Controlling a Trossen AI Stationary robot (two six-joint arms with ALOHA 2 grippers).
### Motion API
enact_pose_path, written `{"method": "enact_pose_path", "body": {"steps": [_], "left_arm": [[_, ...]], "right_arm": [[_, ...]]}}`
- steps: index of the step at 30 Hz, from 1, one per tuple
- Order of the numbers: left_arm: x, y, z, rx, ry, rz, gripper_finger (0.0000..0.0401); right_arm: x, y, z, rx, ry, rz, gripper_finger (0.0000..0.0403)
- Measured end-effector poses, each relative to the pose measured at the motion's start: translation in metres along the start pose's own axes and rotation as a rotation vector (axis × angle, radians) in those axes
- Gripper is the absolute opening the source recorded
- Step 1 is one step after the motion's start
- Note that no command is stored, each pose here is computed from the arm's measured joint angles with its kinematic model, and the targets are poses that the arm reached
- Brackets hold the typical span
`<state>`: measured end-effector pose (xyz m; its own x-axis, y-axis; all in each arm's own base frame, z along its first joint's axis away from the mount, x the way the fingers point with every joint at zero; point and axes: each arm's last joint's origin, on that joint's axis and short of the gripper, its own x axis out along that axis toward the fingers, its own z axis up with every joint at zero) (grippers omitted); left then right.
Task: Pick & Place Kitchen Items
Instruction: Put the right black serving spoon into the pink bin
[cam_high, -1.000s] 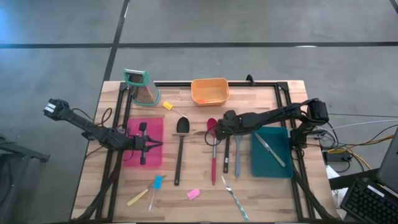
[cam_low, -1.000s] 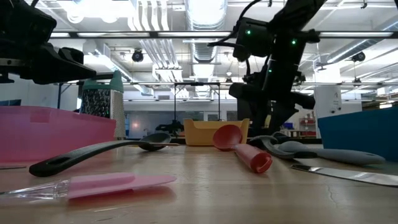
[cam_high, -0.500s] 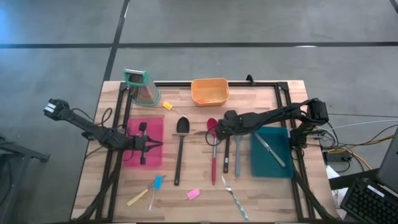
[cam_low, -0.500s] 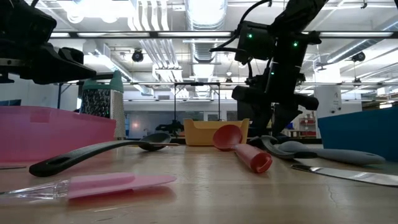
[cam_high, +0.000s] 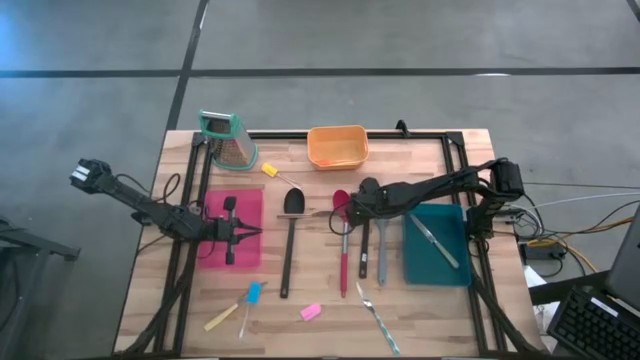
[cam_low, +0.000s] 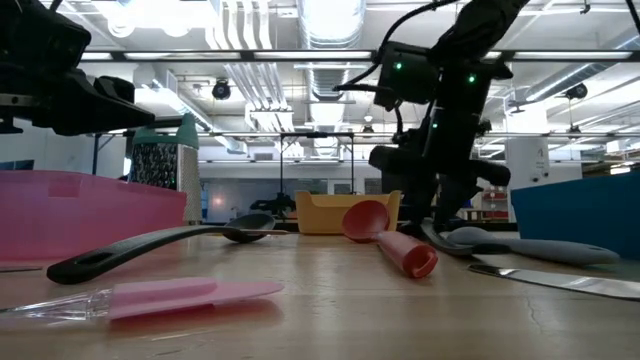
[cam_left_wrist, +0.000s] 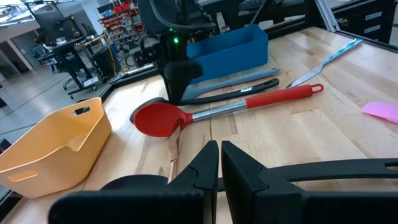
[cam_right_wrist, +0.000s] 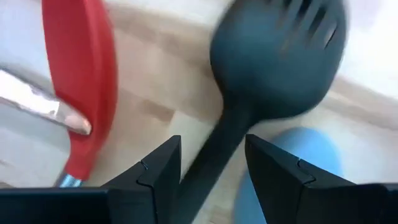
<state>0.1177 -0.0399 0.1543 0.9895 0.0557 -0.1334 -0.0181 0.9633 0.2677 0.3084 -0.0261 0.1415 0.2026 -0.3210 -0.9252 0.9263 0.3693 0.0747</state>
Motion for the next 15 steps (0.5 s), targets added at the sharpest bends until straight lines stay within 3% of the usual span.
{"method": "enact_pose_path", "body": {"steps": [10,15], "left_arm": [[0.000,0.000,0.000,0.002,0.004,-0.001,0.0023],[0.000,0.000,-0.001,0.004,0.007,-0.002,0.0023]], "right_arm": [[0.019,0.000,-0.001,-0.013,0.022,-0.043,0.0191],[0.017,-0.001,0.002,0.002,-0.003,-0.049,0.0173]]}}
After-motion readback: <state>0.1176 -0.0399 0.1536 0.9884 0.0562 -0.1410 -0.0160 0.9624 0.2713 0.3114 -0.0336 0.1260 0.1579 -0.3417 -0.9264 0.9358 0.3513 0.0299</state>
